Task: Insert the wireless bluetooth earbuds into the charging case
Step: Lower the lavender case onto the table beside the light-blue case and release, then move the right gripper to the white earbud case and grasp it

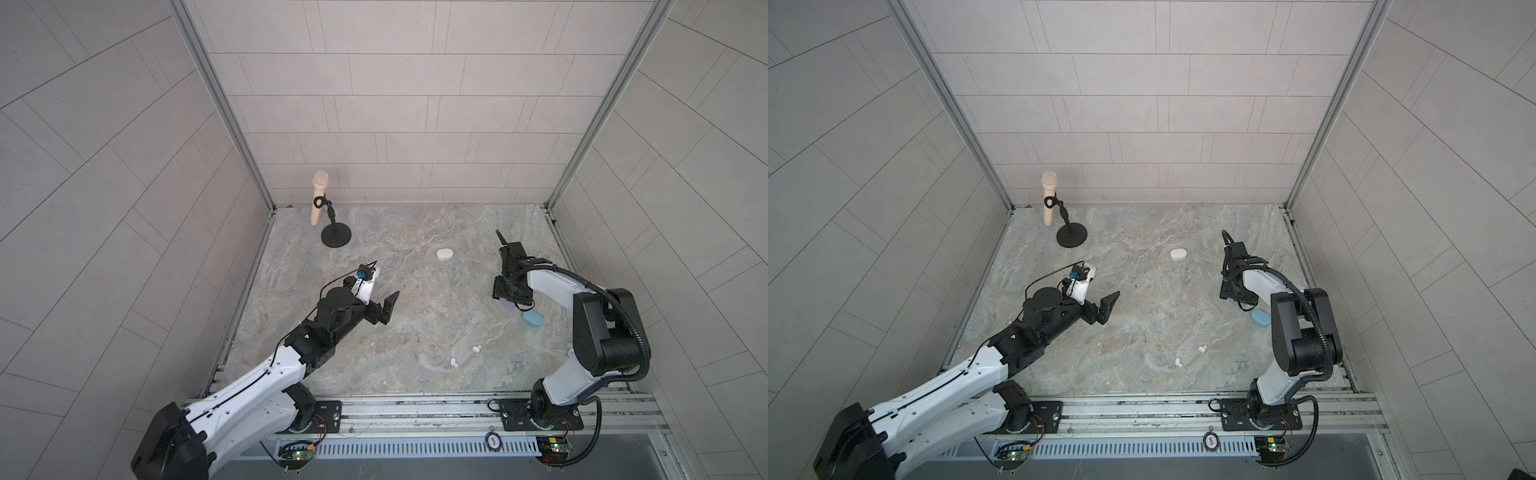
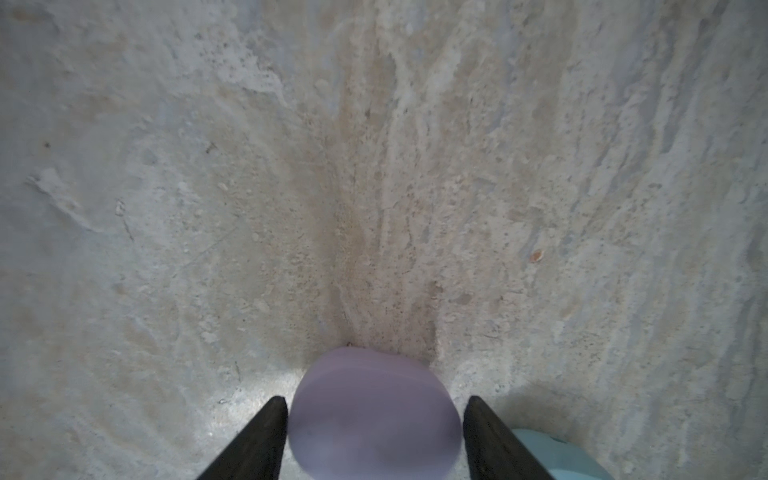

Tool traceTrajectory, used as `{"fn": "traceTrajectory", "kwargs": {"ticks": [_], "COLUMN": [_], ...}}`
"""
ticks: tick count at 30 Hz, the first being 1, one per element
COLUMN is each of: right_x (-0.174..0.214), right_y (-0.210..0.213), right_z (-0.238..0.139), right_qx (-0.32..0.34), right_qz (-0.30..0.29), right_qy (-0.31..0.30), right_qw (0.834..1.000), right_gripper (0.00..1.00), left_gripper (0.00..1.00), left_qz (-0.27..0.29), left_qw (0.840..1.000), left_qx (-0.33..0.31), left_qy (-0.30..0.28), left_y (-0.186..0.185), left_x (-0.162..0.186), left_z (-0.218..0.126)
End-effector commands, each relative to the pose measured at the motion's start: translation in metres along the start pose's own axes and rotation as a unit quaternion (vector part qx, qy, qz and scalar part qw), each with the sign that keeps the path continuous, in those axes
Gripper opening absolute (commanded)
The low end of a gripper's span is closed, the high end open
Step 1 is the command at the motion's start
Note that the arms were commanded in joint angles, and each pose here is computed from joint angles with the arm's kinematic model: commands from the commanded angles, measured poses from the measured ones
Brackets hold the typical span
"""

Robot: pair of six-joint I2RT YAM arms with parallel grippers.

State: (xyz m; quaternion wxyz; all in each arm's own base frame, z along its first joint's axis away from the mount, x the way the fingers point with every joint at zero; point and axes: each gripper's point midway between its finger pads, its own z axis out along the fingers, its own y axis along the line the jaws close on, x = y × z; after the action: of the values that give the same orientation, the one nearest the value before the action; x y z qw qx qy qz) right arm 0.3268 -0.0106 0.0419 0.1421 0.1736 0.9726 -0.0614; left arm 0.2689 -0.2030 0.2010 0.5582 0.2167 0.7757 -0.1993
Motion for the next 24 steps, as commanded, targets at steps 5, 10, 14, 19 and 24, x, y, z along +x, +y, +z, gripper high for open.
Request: {"fn": "traceTrajectory", "kwargs": {"ticks": [5,10,14,19,24], "right_x": [-0.012,-0.03,-0.044,-0.07,-0.09], "right_y": [0.011,0.072,0.114,0.155,0.185], "right_z": [-0.046,-0.067,-0.065,-0.057,-0.04], "right_qx": [-0.039,-0.127,-0.131,-0.126,-0.117], "right_qz": [-0.015,-0.104,-0.177,-0.215,-0.236], "right_qy": [-0.016,-0.028,-0.026,-0.037,-0.03], "right_qw": [0.999,0.986,0.975,0.968,0.964], "right_gripper": [0.78,0.78,0.79,0.81,0.82], "left_gripper": [1.0,1.0,1.0,1.0,1.0], "left_qz": [-0.008,-0.019,-0.025,-0.042,-0.059], "left_qw": [1.0,1.0,0.999,0.998,0.996], "left_qx": [0.001,0.017,0.033,0.041,0.054], "left_qy": [-0.009,0.001,0.016,0.021,0.031], "left_y": [0.002,-0.002,-0.007,-0.009,-0.014], "left_x": [-0.015,-0.01,-0.003,0.004,0.012], "left_z": [0.0,0.003,0.005,0.005,0.006]}}
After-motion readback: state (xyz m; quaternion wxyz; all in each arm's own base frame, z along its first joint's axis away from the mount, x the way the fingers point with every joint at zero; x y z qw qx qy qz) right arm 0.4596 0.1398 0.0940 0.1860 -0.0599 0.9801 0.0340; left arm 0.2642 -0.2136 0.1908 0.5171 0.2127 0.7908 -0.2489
